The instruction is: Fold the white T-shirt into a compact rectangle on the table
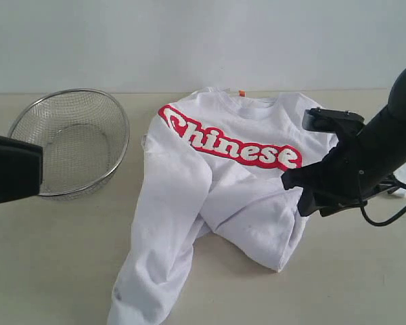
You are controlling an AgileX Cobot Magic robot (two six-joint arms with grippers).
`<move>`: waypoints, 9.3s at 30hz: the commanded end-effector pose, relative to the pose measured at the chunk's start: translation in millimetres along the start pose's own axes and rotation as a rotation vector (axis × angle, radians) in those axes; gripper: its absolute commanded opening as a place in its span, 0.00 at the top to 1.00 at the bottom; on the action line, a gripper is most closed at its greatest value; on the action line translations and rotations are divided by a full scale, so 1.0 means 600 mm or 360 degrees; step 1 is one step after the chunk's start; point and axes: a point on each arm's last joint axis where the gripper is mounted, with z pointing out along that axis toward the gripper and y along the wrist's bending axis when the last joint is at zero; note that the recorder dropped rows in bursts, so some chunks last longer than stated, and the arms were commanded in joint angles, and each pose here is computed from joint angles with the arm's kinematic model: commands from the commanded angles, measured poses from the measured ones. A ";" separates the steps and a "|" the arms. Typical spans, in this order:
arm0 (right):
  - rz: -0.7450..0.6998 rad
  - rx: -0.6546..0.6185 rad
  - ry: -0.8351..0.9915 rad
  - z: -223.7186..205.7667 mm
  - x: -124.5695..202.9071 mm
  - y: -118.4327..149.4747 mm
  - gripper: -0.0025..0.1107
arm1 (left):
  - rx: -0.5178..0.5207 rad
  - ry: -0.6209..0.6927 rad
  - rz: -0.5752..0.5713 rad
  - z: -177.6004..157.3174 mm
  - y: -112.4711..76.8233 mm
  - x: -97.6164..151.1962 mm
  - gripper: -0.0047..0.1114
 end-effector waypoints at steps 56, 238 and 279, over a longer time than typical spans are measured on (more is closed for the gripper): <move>0.0045 0.0169 0.0086 0.040 0.009 -0.006 0.98 | 0.0007 0.0037 0.0016 0.001 0.000 0.005 0.92; 0.0263 0.0062 0.0132 -0.035 0.113 -0.028 0.98 | -0.0043 0.0271 -0.0131 0.016 0.041 0.025 0.92; 0.0191 0.0570 0.0287 -0.011 0.050 -0.145 0.98 | -0.0046 0.0266 -0.0136 0.015 0.039 0.025 0.92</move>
